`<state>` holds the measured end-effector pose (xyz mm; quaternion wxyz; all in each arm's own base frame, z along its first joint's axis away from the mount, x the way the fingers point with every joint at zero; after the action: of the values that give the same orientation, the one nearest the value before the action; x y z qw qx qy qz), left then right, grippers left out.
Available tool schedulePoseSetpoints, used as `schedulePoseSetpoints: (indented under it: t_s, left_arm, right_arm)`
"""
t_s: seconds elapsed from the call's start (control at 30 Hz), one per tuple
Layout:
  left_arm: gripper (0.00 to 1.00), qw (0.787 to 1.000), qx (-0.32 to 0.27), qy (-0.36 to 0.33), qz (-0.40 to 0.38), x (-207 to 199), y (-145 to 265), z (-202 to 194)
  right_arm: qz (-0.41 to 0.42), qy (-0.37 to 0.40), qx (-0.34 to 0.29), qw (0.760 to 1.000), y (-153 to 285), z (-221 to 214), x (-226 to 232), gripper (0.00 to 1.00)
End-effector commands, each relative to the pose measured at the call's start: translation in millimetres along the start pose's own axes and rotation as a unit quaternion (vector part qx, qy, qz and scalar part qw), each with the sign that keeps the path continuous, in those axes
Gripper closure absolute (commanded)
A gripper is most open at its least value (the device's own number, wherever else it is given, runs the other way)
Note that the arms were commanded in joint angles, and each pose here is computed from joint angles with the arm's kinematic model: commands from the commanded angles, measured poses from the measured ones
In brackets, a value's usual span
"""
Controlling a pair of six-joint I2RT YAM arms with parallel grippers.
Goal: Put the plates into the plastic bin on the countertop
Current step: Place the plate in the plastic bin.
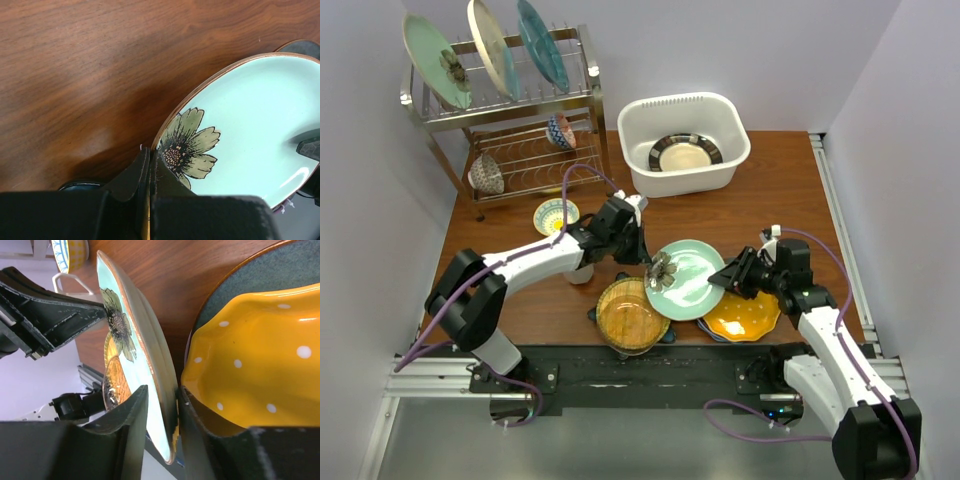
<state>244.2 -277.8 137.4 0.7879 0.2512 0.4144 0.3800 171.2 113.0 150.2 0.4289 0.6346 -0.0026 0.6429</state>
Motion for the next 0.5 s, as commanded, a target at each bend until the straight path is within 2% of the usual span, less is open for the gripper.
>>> schedulePoseSetpoints:
  t_s: [0.0,0.13,0.47]
  left_arm:
    - [1.0,0.993,-0.056,-0.012,-0.104,-44.5,20.7,28.1]
    - [1.0,0.992,-0.06,-0.014,-0.107,-46.0,23.1,29.5]
    - [1.0,0.992,-0.066,-0.014,-0.107,-47.1,27.2,31.5]
  right_arm:
    - [0.085,0.027,0.025,0.996,5.1,-0.5,28.6,0.71]
    - [0.09,0.028,0.03,0.995,4.8,-1.8,28.8,0.82]
    - [0.094,0.028,0.032,0.995,4.5,-2.7,28.5,1.0]
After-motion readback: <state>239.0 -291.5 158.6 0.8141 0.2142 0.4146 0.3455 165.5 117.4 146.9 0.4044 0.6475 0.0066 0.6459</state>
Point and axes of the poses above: each gripper's point midway between its finger pads, its own y axis back along the fingers, its own x axis along the line the jaws close on, z = x × y, the point moved 6 cm from there along y, back along the fingers, and after that the axes turned 5 degrees about -y, right-handed, at the moved point
